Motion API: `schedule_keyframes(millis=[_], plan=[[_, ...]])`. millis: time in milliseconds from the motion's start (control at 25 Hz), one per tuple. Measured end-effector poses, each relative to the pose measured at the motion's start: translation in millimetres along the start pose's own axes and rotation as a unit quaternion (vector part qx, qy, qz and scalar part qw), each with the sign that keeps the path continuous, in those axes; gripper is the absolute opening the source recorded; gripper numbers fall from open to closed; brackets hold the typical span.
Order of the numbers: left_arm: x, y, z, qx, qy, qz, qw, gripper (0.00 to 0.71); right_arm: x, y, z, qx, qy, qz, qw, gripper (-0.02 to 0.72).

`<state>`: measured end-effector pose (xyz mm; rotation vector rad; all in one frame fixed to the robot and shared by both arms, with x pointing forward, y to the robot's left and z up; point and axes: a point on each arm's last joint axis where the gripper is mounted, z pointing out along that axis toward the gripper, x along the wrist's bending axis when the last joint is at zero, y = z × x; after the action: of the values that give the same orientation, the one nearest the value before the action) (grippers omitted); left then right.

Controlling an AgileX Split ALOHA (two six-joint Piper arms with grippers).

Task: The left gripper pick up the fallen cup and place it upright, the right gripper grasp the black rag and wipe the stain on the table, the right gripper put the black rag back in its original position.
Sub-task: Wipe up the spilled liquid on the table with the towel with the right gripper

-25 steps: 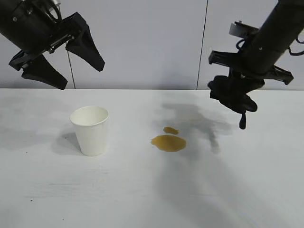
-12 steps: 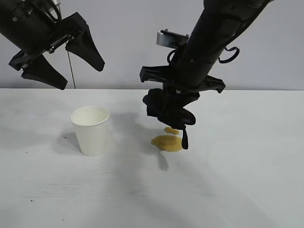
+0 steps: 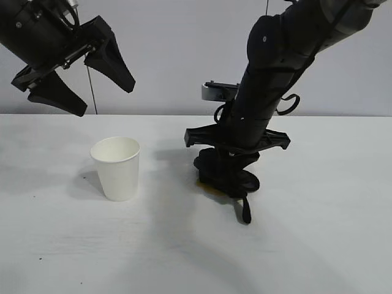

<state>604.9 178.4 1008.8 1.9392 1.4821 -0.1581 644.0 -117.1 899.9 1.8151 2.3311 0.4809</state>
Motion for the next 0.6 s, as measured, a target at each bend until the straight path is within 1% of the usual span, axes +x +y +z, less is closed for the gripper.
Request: schedule_keyframes(millis=[80, 200, 320, 480, 600], plan=[[-0.1, -0.2, 0.0, 0.001, -0.001, 0.0, 1.0, 0.694, -3.5, 1.4, 0.0, -0.008, -0.019, -0.001, 1.0, 0.106], [-0.6, -1.2, 0.0, 0.006, -0.004, 0.0, 1.0, 0.694, -13.9, 3.7, -0.3, -0.015, -0.037, 0.013, 0.999, 0.106], [-0.7, -1.3, 0.0, 0.007, -0.004, 0.0, 1.0, 0.694, -33.2, 6.2, -1.1, -0.017, -0.048, 0.039, 0.998, 0.106], [-0.9, -1.6, 0.0, 0.009, -0.005, 0.0, 1.0, 0.694, -69.9, 8.8, -3.3, -0.019, -0.063, 0.079, 0.995, 0.106], [-1.0, -1.8, 0.0, 0.01, -0.005, 0.0, 1.0, 0.694, -79.9, 8.8, -4.0, -0.019, -0.066, 0.092, 0.993, 0.106]])
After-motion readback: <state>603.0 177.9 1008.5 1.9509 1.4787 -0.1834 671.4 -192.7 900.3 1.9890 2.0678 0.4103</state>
